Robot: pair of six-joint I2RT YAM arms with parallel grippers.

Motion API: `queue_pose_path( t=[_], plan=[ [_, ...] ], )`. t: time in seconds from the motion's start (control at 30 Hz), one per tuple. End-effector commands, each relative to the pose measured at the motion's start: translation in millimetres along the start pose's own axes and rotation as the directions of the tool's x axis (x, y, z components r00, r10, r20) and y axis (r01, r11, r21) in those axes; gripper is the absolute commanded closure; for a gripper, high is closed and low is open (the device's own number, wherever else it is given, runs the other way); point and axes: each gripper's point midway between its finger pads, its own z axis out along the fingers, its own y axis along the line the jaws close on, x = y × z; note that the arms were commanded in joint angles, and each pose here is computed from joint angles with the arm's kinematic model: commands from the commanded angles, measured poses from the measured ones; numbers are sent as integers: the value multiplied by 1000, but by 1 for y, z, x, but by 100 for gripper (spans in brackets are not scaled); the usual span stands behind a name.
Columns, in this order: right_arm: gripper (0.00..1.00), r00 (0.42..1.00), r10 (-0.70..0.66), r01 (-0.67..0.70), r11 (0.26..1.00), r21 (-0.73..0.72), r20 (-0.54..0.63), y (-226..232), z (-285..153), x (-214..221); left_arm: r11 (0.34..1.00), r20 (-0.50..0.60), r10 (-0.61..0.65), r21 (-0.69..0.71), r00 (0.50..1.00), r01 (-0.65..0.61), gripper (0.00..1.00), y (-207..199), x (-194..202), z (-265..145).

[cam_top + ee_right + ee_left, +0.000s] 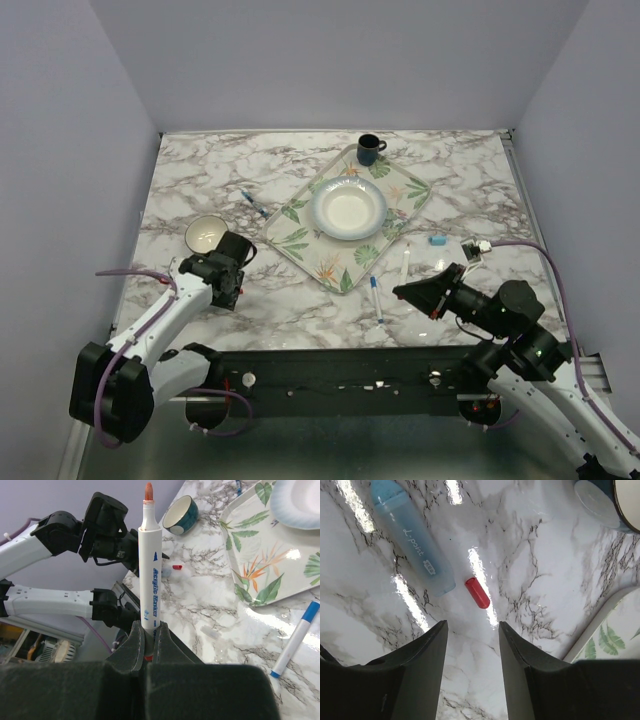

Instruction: Insert the pens into the pen caps

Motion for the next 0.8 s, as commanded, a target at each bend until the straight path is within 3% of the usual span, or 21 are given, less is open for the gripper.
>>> queue_pose_path(
  t=[0.0, 0.13, 0.77],
  plan=[
    [99, 1000, -5, 5, 1000, 21, 8, -4, -1, 0, 985, 17, -166, -34, 986, 166, 47, 4, -3, 1],
    [99, 1000, -15, 15, 999, 29, 11, -5, -2, -1, 972, 29, -236, -9, 971, 236, 49, -7, -7, 1],
    [99, 998, -55, 54, 997, 48, 23, -4, -8, -8, 964, 49, -225, -137, 973, 230, 51, -4, 10, 35]
  ],
)
